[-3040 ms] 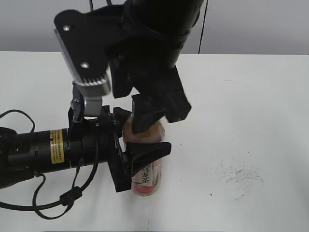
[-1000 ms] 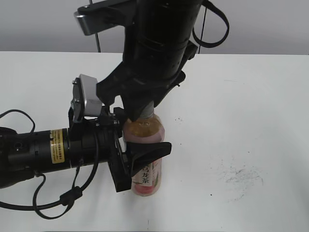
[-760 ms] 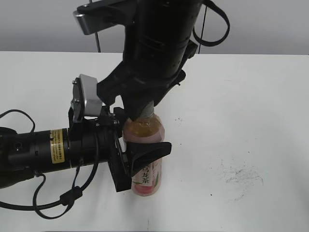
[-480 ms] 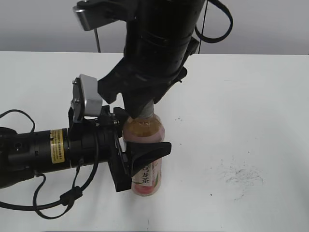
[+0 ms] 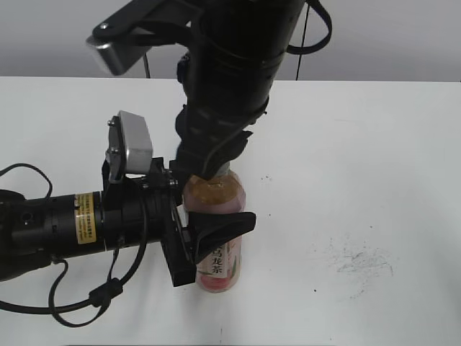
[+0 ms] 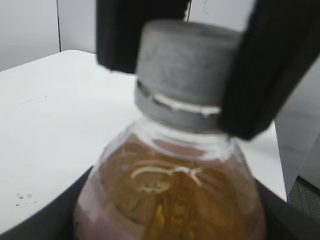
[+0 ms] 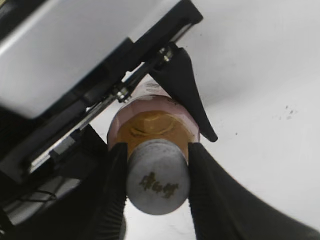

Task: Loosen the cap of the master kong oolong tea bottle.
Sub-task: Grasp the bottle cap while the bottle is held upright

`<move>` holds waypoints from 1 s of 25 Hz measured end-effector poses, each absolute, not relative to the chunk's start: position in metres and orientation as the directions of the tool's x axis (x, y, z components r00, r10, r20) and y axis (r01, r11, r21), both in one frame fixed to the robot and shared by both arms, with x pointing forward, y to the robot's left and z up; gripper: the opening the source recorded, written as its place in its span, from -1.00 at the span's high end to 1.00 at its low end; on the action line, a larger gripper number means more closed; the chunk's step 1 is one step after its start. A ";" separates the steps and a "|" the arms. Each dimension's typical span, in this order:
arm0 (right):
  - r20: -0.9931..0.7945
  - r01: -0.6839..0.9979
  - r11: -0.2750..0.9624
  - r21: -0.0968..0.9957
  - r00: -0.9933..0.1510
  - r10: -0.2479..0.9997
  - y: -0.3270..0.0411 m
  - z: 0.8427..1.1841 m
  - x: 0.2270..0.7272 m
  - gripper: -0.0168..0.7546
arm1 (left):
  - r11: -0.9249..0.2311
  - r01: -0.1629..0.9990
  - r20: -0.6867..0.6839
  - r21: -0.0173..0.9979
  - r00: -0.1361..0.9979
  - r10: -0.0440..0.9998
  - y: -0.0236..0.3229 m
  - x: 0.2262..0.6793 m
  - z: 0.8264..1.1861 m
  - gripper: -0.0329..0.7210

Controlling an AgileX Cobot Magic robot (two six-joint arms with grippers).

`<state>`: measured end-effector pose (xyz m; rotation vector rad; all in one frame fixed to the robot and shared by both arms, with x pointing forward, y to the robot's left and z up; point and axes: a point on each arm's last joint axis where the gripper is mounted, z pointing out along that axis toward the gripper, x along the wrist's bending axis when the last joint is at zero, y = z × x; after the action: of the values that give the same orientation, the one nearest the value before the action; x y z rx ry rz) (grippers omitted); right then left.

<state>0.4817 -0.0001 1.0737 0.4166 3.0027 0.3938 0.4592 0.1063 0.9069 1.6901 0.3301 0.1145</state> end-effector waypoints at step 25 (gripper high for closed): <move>-0.254 -0.966 0.251 -0.065 -0.228 -0.940 0.001 1.075 0.477 0.18 | -0.115 0.143 -0.107 0.983 0.955 0.276 0.106 0.459 0.907 -0.27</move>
<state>0.4772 0.0015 1.0753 -1.7802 2.2828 0.1549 0.4586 0.1060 0.9068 1.6925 0.3196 0.1157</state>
